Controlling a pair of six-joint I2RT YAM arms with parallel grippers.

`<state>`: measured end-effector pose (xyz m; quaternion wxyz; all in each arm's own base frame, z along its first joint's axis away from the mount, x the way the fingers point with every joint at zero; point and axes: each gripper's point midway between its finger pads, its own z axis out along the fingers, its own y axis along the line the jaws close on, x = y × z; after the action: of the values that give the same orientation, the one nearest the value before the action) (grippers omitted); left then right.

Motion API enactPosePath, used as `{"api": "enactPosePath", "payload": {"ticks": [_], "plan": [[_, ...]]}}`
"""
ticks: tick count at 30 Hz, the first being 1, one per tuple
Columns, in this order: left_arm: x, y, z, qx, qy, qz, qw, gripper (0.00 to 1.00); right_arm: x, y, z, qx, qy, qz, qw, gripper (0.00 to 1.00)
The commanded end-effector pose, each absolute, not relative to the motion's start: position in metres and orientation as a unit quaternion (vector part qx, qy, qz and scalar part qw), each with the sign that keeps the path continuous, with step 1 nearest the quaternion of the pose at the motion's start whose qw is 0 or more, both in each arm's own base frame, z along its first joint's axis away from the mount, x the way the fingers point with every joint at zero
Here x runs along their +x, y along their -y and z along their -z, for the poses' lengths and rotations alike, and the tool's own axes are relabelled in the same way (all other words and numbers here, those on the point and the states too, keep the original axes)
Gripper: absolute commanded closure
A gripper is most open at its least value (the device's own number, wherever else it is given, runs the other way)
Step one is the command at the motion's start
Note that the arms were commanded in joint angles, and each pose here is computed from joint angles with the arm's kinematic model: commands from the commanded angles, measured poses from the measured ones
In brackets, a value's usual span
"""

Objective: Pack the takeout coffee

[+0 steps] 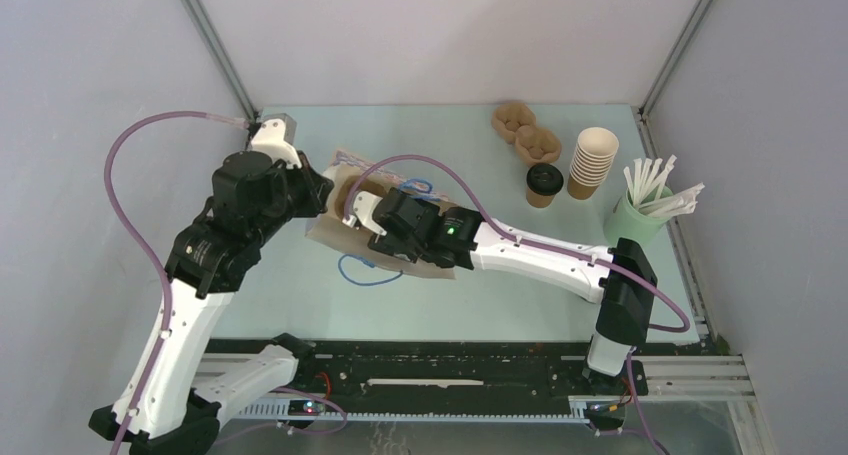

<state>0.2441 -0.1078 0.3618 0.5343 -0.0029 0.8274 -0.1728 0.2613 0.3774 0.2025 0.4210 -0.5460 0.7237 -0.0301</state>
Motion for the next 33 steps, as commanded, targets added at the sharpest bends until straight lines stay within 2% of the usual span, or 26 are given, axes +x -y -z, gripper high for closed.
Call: {"api": "enactPosePath", "payload": {"ticks": [1, 9, 16, 21, 33], "plan": [[0.239, 0.111, -0.358, 0.018, -0.82, 0.183, 0.542, 1.0, 0.268, -0.398, -0.223, -0.537, -0.703, -0.003, 0.466, 0.82], [0.228, 0.103, -0.347, 0.013, -0.817, 0.178, 0.549, 1.0, 0.277, -0.402, -0.221, -0.521, -0.701, 0.017, 0.486, 0.85], [0.236, 0.103, -0.357, 0.006, -0.798, 0.181, 0.574, 1.0, 0.254, -0.409, -0.211, -0.54, -0.699, -0.002, 0.47, 0.84], [0.228, 0.096, -0.324, -0.02, -0.813, 0.175, 0.554, 1.0, 0.241, -0.418, -0.208, -0.553, -0.695, -0.028, 0.459, 0.83], [0.21, 0.076, -0.285, -0.05, -0.828, 0.147, 0.539, 1.0, 0.255, -0.411, -0.209, -0.538, -0.705, 0.022, 0.462, 0.83]]}}
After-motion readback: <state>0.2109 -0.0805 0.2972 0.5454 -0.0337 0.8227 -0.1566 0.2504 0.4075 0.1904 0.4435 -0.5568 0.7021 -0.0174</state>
